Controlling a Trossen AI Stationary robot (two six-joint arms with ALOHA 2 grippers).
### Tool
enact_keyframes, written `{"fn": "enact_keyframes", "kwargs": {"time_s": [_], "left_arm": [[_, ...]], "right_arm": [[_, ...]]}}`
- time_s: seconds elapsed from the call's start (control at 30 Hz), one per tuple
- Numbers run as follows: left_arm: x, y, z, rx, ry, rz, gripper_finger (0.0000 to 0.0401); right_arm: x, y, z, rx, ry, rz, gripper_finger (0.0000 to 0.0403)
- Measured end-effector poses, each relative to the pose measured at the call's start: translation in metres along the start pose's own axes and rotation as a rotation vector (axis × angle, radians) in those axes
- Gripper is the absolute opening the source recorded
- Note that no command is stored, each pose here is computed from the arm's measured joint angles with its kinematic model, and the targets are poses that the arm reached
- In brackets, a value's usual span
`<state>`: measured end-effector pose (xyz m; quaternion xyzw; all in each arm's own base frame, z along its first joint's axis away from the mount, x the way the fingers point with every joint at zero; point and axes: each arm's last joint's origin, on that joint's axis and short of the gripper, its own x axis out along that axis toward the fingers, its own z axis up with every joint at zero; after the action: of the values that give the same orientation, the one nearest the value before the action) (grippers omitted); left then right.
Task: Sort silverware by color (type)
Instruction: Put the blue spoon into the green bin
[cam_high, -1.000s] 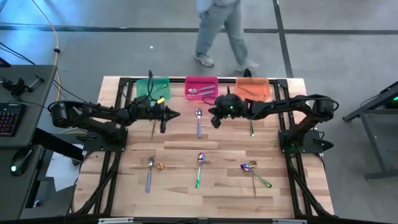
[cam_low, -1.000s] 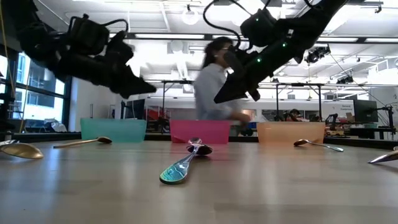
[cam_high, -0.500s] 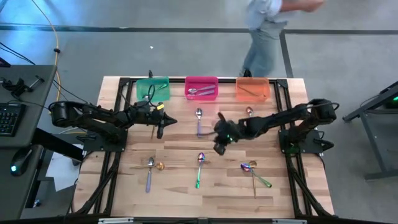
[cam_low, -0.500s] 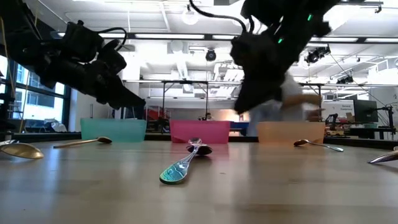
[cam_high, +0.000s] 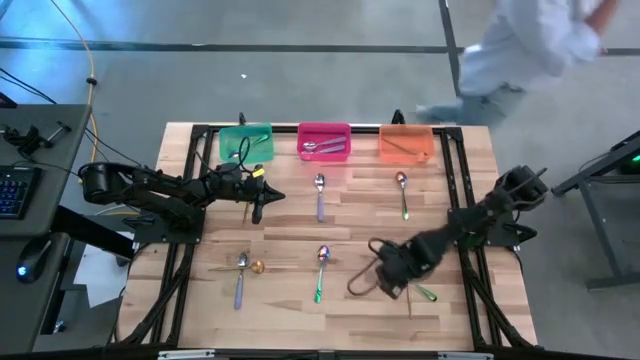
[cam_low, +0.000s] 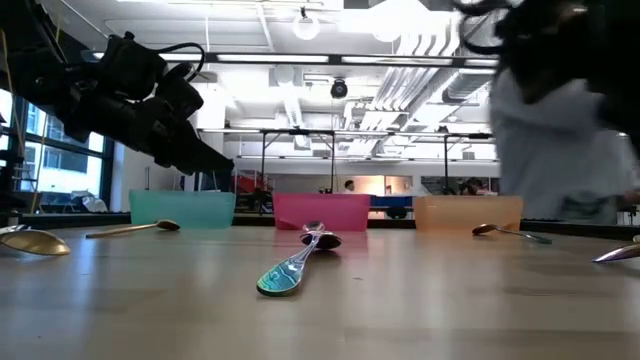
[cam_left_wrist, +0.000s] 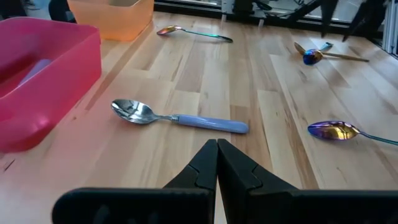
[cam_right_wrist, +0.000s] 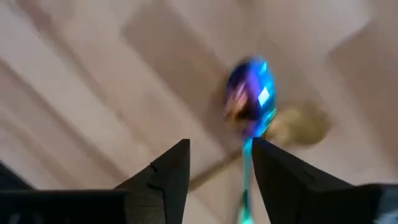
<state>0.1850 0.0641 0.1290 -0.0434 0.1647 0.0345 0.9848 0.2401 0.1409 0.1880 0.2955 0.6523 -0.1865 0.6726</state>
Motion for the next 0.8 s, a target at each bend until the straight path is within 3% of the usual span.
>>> {"fn": "enact_keyframes", "kwargs": {"time_s": [0.2,0.4,0.63,0.8], "left_arm": [[0.000,0.000,0.000,0.000,0.000,0.000,0.0001],[0.000,0.000,0.000,-0.019,0.001,0.000,0.0001],[0.000,0.000,0.000,-0.029,0.002,0.000,0.0001],[0.000,0.000,0.000,-0.045,0.001,0.000,0.0001]], "right_arm": [[0.020,-0.006,-0.022,0.072,0.019,-0.024,0.0154],[0.038,-0.021,-0.024,0.073,0.009,-0.044,0.0133],[0.053,-0.029,-0.024,0.042,-0.009,0.015,0.0106],[0.053,-0.031,-0.022,0.025,0.000,0.001,0.0064]]}}
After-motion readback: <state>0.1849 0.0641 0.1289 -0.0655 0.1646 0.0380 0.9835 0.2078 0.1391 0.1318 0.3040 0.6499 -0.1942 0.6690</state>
